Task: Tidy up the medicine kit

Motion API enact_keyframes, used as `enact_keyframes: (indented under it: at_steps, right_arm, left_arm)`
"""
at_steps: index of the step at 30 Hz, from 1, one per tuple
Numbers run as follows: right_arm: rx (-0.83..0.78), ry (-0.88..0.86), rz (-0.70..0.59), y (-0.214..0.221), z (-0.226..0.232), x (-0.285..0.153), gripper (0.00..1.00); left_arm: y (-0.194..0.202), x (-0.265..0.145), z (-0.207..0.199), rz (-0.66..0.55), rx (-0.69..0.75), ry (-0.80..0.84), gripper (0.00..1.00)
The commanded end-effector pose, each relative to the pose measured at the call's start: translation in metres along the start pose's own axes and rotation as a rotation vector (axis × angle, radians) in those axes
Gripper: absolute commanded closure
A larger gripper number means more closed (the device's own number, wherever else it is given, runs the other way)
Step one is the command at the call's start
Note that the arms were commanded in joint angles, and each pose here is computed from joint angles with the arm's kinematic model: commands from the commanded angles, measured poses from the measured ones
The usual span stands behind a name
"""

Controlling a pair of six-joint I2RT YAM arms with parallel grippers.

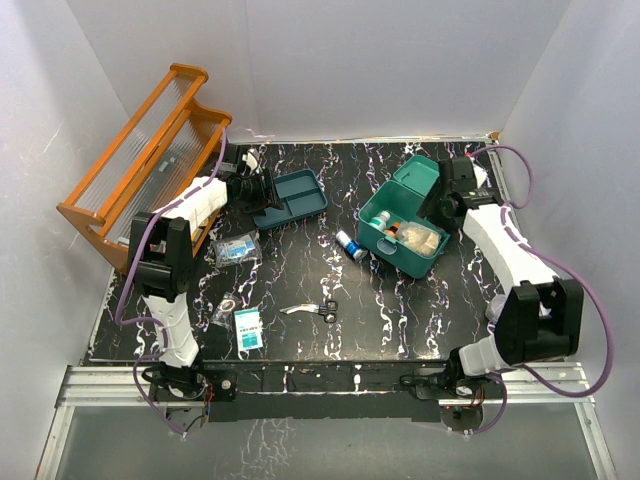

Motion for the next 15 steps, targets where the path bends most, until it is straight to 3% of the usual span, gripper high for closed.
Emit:
enact_keyframes:
  at_steps: [1, 7, 15]
  right_arm:
    - [-0.026, 0.024, -0.052, -0.018, 0.011, 0.007, 0.59]
    - [-0.019, 0.124, 0.049, 0.012, 0.0, 0.023, 0.59]
    - [0.113, 0.2, 0.058, 0.028, 0.003, 0.043, 0.49]
  left_arm:
    - [-0.005, -0.025, -0.008, -0.036, 0.022, 0.019, 0.41]
    - [-0.006, -0.027, -0.008, -0.044, 0.024, 0.015, 0.41]
    - [-0.008, -0.029, -0.007, -0.044, 0.027, 0.006, 0.41]
Point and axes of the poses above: each gripper's point midway between its finger pads, its own x axis out along the fingers, its own z axis along the line the jaws close on, y = z × x, the point moved 1 cm from there along -x, back along the fingers, and after that the axes turned 11 degrees about -x, right-handed, at the moved point
